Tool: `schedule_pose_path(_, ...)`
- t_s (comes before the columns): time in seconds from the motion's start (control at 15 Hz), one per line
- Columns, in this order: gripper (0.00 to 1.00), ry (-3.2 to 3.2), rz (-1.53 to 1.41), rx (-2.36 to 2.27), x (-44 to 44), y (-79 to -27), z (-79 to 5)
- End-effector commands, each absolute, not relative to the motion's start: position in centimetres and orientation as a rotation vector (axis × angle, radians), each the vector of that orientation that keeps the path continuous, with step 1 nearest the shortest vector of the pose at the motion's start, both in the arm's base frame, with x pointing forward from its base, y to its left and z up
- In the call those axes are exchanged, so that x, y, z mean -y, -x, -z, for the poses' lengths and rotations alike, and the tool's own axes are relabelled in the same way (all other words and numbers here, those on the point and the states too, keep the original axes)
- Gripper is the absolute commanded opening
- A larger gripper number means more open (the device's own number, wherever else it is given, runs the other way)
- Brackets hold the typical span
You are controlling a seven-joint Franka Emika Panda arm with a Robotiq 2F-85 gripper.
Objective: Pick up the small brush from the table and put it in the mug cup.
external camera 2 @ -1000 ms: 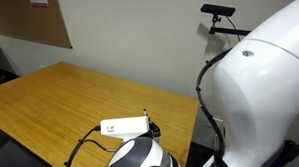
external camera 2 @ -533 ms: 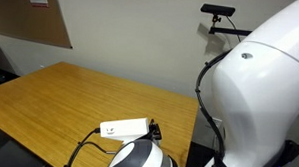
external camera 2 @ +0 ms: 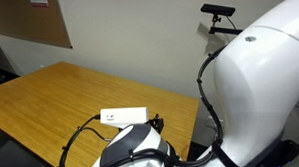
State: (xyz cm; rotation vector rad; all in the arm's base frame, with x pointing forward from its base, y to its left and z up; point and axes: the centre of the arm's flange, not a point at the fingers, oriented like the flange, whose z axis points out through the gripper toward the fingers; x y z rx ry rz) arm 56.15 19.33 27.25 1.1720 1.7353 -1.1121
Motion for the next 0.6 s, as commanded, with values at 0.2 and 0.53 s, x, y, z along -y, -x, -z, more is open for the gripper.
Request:
schedule_pose_path(0.2,1.0,-1.448,1.082,-1.624,-11.8,-56.6,-34.5)
schedule_pose_path(0.53,1.0,-1.628,1.03,-1.596,-6.1,-56.4,-38.7)
